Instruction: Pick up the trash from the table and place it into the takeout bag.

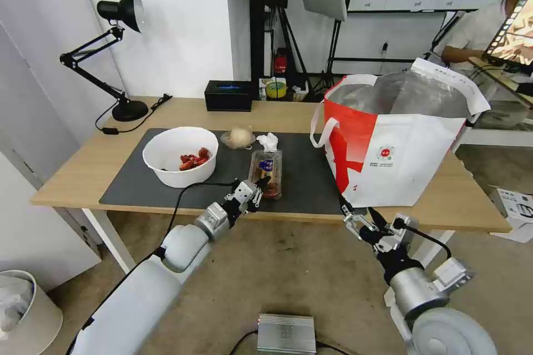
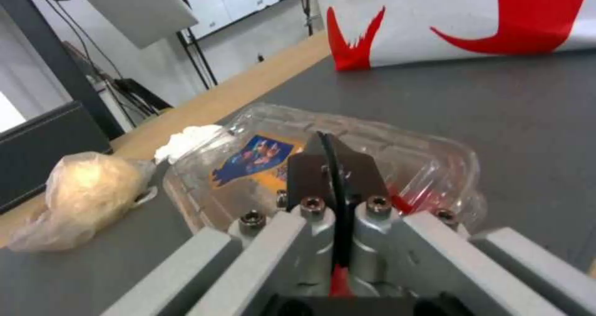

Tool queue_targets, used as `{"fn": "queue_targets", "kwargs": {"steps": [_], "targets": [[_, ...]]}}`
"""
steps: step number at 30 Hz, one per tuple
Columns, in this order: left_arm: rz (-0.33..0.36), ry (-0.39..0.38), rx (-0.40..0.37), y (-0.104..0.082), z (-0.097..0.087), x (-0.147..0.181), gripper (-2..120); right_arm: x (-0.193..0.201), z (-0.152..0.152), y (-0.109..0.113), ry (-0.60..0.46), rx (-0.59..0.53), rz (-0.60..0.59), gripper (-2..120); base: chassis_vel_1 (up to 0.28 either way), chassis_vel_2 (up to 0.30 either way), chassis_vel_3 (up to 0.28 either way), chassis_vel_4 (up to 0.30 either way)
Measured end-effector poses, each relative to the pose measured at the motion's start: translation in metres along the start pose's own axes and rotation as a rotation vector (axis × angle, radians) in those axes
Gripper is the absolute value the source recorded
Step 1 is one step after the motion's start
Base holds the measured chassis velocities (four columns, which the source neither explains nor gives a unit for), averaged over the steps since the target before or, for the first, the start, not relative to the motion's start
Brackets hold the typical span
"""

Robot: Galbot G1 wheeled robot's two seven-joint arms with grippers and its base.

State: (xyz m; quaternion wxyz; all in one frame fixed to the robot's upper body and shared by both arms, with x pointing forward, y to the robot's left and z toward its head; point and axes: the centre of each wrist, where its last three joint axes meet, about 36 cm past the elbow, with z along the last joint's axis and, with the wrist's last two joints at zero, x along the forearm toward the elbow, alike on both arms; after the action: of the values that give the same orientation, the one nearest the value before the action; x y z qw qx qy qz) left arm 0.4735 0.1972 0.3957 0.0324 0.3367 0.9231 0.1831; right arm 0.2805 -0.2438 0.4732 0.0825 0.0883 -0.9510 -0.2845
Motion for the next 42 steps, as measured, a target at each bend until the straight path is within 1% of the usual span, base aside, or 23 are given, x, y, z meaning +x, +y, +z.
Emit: {"fn": "queue_targets", "kwargs": {"steps": [6,9,19,22,24,25,28,33,36,42], "targets": [[-0.011,0.014,-0.004,-0.001,0.004,-0.002,0,-0.006,-0.003,0.0,-0.01,-0.039,-0.024,100,0.0,0.0,0.0,0.0],[-0.026,0.03,-0.005,0.0,0.004,-0.005,0,-0.007,-0.004,0.0,-0.01,-0.043,-0.029,100,0.0,0.0,0.0,0.0],[-0.032,0.062,-0.01,0.006,0.003,-0.007,0,-0.01,-0.003,-0.001,-0.006,-0.048,-0.032,100,0.0,0.0,0.0,0.0],[-0.03,0.064,-0.013,0.006,0.002,-0.007,0,-0.013,-0.005,-0.001,-0.009,-0.076,-0.045,100,0.0,0.0,0.0,0.0],[-0.028,0.066,-0.015,0.005,0.002,-0.007,0,-0.016,-0.007,0.0,-0.016,-0.123,-0.069,100,0.0,0.0,0.0,0.0],[-0.028,0.066,-0.015,0.005,0.002,-0.007,0,-0.016,-0.007,0.0,-0.016,-0.123,-0.069,100,0.0,0.0,0.0,0.0],[-0.023,0.071,-0.021,0.006,0.001,-0.005,0,-0.022,-0.01,0.001,-0.031,-0.183,-0.101,100,0.0,0.0,0.0,0.0],[-0.02,0.076,-0.031,0.009,0.001,-0.003,0,-0.028,-0.011,0.001,-0.039,-0.22,-0.121,100,0.0,0.0,0.0,0.0],[-0.018,0.081,-0.037,0.012,0.0,-0.003,0,-0.034,-0.012,0.001,-0.04,-0.261,-0.139,100,0.0,0.0,0.0,0.0],[-0.008,0.096,-0.038,0.013,-0.002,-0.005,0,-0.043,-0.013,-0.001,-0.038,-0.287,-0.151,100,0.0,0.0,0.0,0.0]]}}
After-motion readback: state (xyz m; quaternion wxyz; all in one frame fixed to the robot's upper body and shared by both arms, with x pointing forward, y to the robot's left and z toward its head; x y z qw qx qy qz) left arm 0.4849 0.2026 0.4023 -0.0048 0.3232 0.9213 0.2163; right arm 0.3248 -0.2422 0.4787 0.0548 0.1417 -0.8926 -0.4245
